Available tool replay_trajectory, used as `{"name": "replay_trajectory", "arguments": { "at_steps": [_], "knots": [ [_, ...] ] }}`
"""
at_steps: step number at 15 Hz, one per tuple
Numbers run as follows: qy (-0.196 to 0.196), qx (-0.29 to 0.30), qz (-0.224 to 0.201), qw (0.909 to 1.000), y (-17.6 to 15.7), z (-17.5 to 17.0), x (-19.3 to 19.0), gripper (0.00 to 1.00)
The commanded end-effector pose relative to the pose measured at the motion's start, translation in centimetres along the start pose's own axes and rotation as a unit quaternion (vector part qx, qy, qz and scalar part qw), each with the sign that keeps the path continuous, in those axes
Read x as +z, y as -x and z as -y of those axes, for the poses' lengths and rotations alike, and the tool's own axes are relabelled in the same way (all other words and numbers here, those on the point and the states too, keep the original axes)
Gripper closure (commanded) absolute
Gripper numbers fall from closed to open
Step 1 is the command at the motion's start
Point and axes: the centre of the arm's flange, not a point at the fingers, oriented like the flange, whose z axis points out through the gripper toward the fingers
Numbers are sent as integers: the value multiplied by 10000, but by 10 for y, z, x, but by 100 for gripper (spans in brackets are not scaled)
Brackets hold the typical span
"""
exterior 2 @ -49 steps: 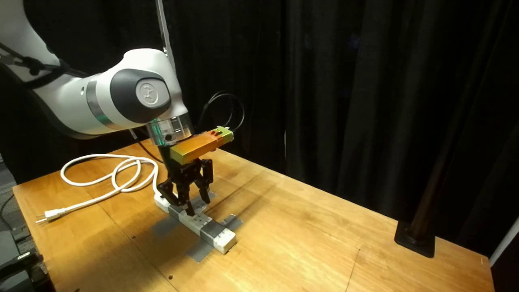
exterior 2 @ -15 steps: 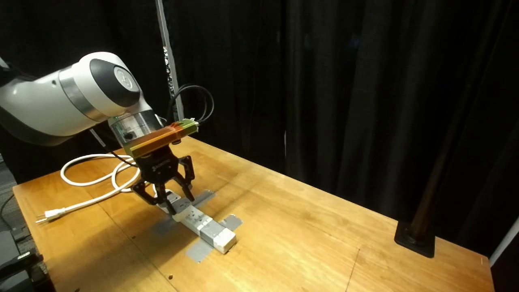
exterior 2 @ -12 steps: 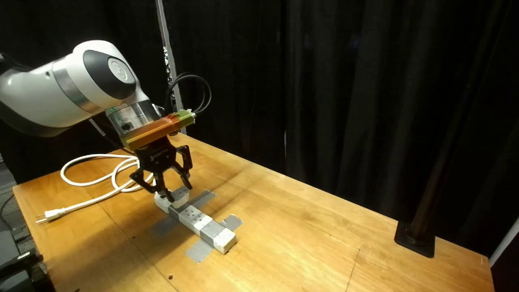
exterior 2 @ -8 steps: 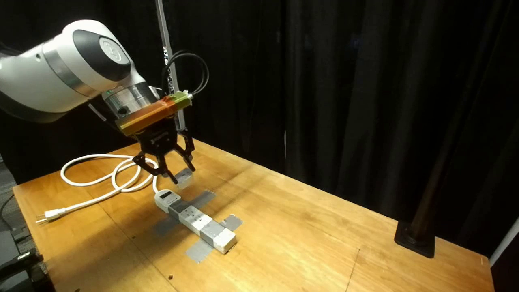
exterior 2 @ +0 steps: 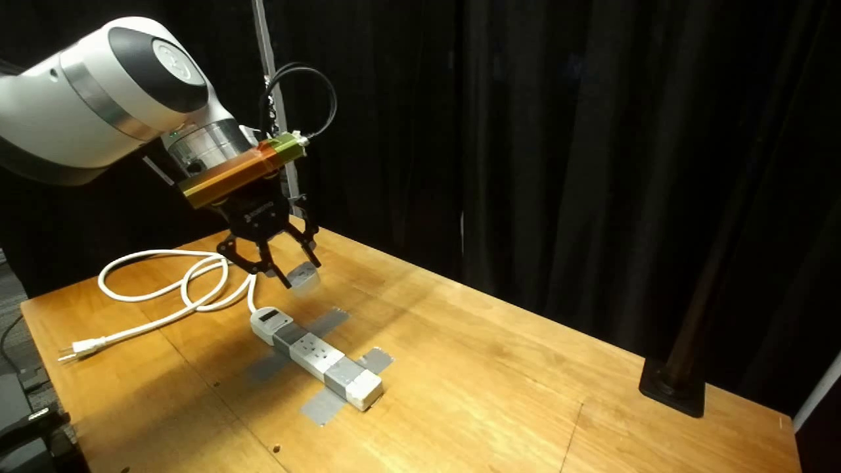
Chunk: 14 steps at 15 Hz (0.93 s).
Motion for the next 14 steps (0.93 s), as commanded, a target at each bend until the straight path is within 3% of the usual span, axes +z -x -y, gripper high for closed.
{"name": "replay_trajectory", "arguments": {
  "at_steps": [1,4,5,10,14],
  "knots": [
    [-1,3,1,10000,0,0,0,52],
    [-1,5,2,10000,0,0,0,52],
    [-1,5,3,10000,0,0,0,77],
    [135,-342,552,9978,2,8,-7,77],
    [143,-867,1115,9899,-2,16,-2,77]
  ]
}}
